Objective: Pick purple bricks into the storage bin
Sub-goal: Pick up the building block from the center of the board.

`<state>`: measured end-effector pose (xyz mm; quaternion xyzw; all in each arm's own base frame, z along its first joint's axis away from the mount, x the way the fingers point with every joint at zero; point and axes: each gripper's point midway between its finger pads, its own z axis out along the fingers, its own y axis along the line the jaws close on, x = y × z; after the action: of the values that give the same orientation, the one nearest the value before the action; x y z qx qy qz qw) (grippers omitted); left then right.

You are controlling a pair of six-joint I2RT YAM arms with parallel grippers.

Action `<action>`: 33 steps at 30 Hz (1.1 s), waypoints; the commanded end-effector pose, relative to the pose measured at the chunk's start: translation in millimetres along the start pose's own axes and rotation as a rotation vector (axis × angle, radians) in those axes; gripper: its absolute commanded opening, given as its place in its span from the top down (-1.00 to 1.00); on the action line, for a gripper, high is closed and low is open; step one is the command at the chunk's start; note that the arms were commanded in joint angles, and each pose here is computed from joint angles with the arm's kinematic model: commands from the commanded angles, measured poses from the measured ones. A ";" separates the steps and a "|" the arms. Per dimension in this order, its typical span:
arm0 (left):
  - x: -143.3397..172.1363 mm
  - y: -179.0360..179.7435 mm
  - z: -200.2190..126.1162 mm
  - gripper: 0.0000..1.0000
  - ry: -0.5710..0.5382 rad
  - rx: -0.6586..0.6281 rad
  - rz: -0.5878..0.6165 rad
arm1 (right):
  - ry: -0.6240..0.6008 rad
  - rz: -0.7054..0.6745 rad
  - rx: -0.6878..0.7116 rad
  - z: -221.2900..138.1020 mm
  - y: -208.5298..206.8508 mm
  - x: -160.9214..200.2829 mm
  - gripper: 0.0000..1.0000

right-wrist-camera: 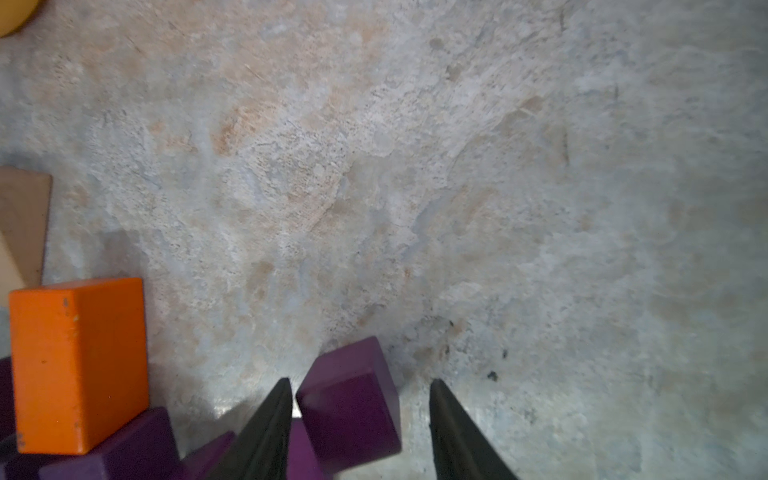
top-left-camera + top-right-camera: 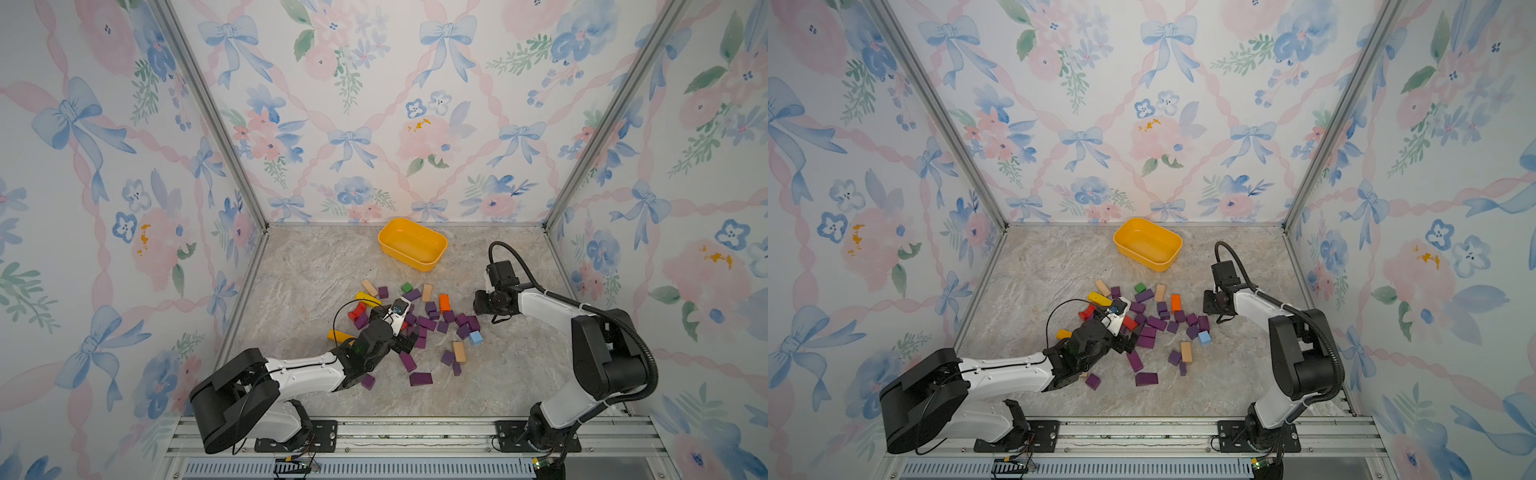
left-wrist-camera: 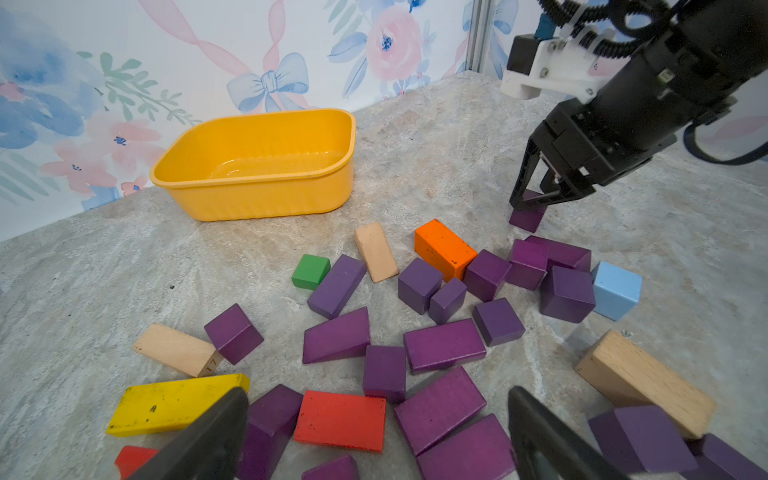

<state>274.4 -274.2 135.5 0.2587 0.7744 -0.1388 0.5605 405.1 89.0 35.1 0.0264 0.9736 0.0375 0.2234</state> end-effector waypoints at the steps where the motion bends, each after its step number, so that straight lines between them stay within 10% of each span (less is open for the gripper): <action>1: 4.6 -1.9 -0.7 -0.96 0.010 0.010 -0.008 | 0.045 -0.004 0.027 8.3 0.5 6.9 -0.03; 12: 7.8 -3.5 1.6 -0.96 0.020 0.015 -0.002 | 0.069 -0.001 0.024 15.5 1.3 10.7 0.36; 33: 7.9 2.3 0.9 -0.96 0.018 -0.016 -0.028 | -0.103 -0.004 -0.048 -39.6 29.1 -49.7 0.39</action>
<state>274.0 -275.5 125.7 0.2578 0.7825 -0.1406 0.5491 422.9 96.2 69.0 0.0303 0.9662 0.0432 0.2524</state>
